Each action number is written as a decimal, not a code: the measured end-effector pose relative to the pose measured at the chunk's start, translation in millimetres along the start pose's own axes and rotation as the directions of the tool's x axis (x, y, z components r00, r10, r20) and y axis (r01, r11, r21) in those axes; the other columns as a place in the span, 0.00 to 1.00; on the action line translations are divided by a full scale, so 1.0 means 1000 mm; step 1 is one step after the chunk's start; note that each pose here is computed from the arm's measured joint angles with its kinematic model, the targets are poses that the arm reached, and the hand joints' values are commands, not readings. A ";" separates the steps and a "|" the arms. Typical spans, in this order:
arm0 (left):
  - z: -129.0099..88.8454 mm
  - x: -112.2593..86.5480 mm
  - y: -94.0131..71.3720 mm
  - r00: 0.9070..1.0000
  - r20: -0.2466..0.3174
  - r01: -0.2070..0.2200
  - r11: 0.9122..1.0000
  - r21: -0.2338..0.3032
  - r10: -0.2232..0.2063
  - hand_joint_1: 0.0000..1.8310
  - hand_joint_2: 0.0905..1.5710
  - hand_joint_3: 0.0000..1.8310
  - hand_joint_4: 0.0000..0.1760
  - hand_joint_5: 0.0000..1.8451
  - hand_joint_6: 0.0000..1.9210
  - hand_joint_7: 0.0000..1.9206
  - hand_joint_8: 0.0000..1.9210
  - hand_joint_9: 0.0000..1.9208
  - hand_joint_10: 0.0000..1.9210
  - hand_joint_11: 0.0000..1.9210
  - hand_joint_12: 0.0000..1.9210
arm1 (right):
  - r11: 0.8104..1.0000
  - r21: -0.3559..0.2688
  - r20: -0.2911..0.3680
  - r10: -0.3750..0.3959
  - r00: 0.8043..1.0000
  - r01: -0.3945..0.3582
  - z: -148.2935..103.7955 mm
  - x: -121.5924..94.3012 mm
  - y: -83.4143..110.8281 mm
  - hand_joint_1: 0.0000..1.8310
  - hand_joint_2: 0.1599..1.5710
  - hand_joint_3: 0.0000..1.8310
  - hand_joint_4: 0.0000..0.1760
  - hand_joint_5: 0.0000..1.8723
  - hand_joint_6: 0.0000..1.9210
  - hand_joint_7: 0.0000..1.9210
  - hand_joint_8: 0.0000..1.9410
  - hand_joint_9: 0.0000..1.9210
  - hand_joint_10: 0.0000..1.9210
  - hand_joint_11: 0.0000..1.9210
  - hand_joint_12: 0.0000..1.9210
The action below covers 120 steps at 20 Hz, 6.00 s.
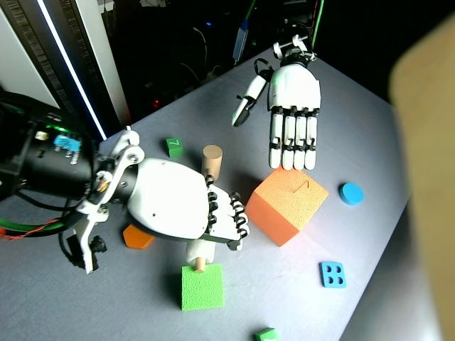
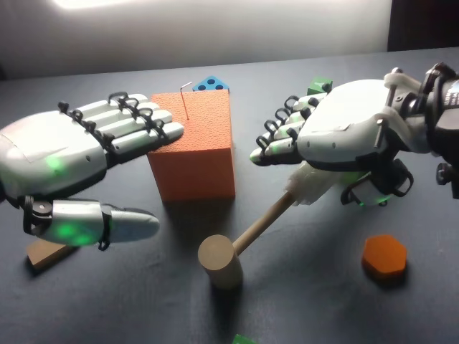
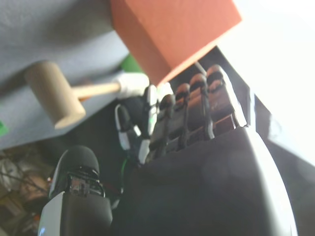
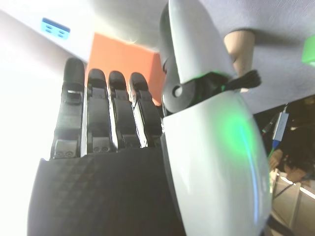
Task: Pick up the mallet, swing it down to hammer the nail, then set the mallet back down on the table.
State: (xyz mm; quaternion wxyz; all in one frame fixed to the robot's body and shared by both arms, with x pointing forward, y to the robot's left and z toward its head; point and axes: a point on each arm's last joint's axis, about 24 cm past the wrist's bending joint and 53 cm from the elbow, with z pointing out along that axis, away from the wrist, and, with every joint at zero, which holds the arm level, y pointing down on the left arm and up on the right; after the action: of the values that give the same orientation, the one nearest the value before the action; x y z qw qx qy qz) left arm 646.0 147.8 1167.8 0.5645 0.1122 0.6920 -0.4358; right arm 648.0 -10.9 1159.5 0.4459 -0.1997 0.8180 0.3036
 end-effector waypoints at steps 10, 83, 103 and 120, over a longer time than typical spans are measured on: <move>0.004 0.005 0.001 1.000 -0.010 0.022 1.000 0.010 -0.022 0.00 0.74 0.00 0.00 0.01 0.00 0.00 0.00 0.00 0.00 0.00 0.00 | 0.999 0.032 -0.028 0.005 1.000 -0.004 0.026 0.007 -0.016 0.73 0.61 0.00 0.00 0.08 0.00 0.06 0.00 0.06 0.00 0.00 0.37; 0.007 0.020 0.002 0.995 -0.018 0.094 0.996 0.008 -0.094 0.00 0.78 0.00 0.00 0.05 0.01 0.07 0.01 0.04 0.01 0.01 0.00 | 0.999 0.042 -0.066 0.037 0.997 -0.034 0.010 0.028 -0.018 0.13 0.93 0.01 0.00 0.70 1.00 0.82 1.00 0.86 1.00 0.94 1.00; 0.007 0.020 0.002 0.995 -0.017 0.094 0.996 0.010 -0.093 0.00 0.77 0.00 0.00 0.05 0.00 0.06 0.00 0.04 0.00 0.00 0.00 | 0.997 0.028 0.335 0.054 0.941 -0.067 -0.093 -0.086 -0.046 0.31 0.99 0.01 0.00 0.65 1.00 0.77 1.00 0.83 1.00 0.89 1.00; 0.007 0.019 0.002 0.996 -0.015 0.093 0.996 0.012 -0.093 0.00 0.78 0.00 0.00 0.04 0.00 0.07 0.00 0.05 0.00 0.01 0.01 | 0.976 0.031 0.632 0.147 0.761 -0.214 -0.082 -0.147 -0.046 0.13 1.00 0.00 0.00 0.65 1.00 0.77 1.00 0.82 1.00 0.89 1.00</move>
State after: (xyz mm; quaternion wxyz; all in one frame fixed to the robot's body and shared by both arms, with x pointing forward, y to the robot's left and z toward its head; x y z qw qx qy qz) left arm 645.2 137.5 1150.2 0.5379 0.0864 0.6978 -0.4651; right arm 702.7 -92.1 1304.3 0.6704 0.0150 0.6529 0.3524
